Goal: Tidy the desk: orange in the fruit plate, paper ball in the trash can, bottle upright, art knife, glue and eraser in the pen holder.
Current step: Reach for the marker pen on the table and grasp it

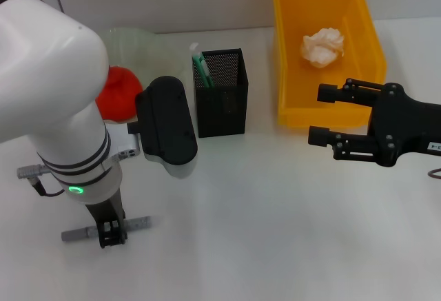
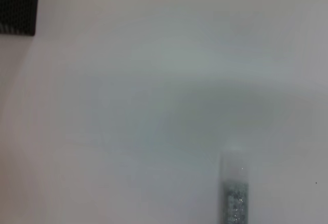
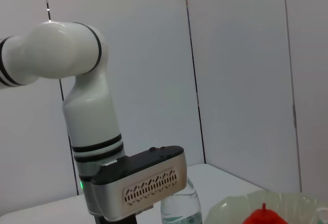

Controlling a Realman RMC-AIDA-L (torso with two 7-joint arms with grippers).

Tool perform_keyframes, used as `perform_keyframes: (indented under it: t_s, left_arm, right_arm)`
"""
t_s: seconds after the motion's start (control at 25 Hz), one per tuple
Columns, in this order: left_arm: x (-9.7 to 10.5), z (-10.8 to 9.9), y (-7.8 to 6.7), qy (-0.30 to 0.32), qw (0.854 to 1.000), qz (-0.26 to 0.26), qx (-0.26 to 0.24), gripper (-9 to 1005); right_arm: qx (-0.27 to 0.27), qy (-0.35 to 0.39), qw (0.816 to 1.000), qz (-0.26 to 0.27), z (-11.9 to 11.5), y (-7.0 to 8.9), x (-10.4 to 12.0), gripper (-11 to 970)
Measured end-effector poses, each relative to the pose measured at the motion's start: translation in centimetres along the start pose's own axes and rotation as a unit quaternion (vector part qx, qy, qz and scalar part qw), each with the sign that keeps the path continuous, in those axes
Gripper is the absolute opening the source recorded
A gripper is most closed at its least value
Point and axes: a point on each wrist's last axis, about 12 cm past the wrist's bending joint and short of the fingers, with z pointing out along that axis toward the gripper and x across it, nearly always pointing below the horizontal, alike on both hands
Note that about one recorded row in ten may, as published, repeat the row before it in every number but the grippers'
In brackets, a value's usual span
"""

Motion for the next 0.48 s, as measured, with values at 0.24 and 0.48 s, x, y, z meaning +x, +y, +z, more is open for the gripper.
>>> perform_keyframes:
  t_s: [0.24, 0.48]
  left_arm:
    - [-0.04, -0.02, 0.04, -0.001, 1.000, 0.000, -0.001, 293]
    - [-0.08, -0.06, 0.07, -0.001, 1.000, -0.001, -0.003, 242]
  right_arm:
    - [0.001, 0.000, 1.000, -0.001, -0.04, 0.00, -0.01, 761]
    - [0.002, 0.001, 1.000, 0.000, -0.13, 0.05, 0.02, 761]
